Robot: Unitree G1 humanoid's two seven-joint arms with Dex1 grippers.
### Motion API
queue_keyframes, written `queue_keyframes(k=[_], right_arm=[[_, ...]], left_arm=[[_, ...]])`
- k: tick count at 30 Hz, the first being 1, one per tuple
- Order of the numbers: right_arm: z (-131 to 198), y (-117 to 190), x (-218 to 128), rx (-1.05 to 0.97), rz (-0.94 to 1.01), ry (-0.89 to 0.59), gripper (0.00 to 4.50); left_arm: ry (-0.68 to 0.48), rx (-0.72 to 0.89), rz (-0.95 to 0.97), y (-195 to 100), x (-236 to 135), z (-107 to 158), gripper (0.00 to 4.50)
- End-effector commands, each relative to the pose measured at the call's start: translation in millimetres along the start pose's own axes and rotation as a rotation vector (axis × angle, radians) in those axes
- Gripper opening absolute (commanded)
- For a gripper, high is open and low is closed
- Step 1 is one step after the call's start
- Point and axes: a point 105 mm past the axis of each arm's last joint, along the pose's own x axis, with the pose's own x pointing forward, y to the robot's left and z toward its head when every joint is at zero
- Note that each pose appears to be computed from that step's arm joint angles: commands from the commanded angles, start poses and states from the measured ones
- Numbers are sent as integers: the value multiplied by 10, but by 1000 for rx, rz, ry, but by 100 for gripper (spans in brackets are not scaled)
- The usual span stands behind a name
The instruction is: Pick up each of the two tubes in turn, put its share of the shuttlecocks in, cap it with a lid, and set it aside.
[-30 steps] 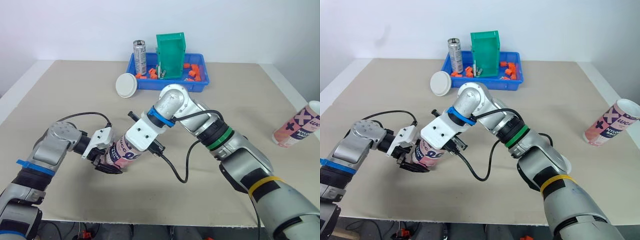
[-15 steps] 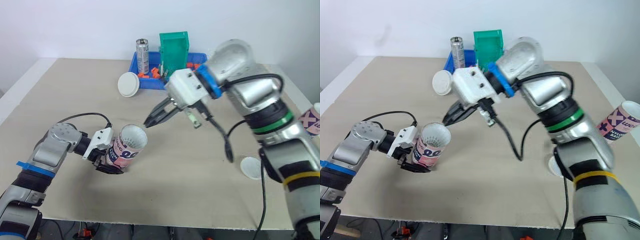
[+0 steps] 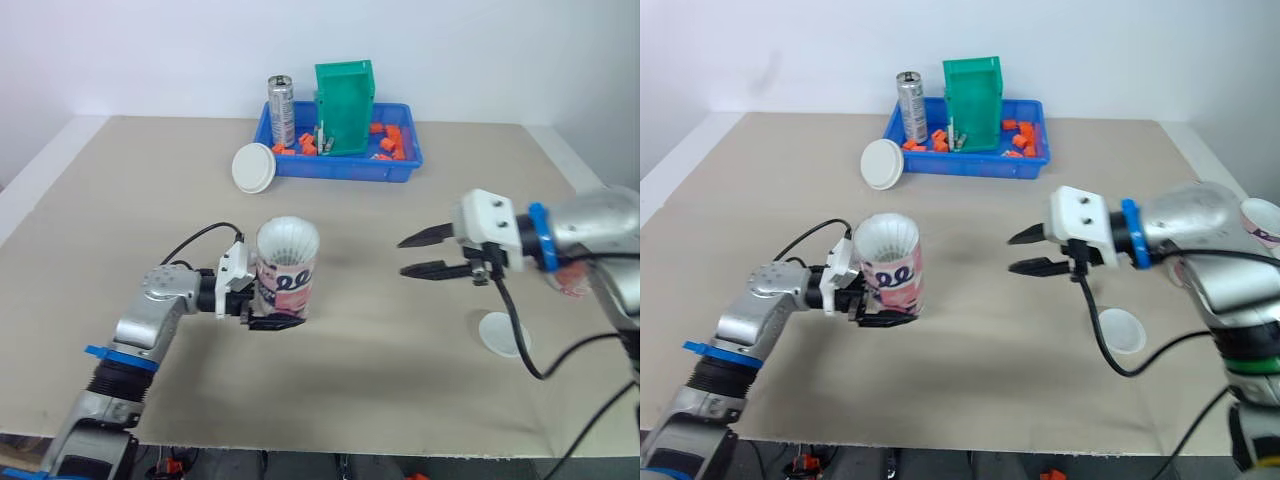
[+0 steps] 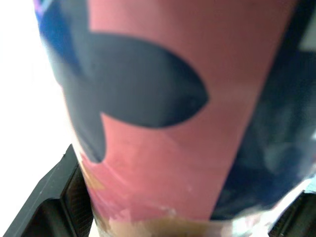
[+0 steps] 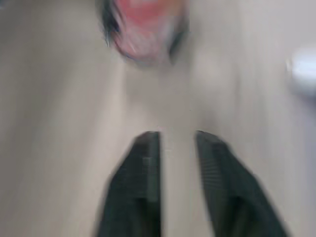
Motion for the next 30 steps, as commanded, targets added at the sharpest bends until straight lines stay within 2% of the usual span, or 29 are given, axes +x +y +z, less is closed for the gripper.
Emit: queue_keyframes(k=[1, 2, 6, 10, 22, 27, 30], right_arm=[[-14, 97, -190, 14, 2, 55, 314], [-95, 173, -226, 47, 36, 86, 348], [-458, 286, -385, 133, 72, 222, 348], [-790, 236, -523, 190, 42, 329, 348], [-1181, 26, -510, 298, 45, 388, 348], [-1367, 20, -437, 354, 58, 412, 348], [-1428, -4, -399, 367, 58, 415, 348]], left_arm=[[-27, -4, -8, -69, 150, -83, 395], [-27, -12, -10, -93, 197, -143, 395], [-45, -26, 4, -159, 348, -260, 395], [-53, -43, 38, -171, 448, -365, 395], [-22, -71, 70, -223, 392, -567, 395], [82, -149, -18, -361, 349, -701, 395], [101, -201, -43, -394, 318, -702, 395]])
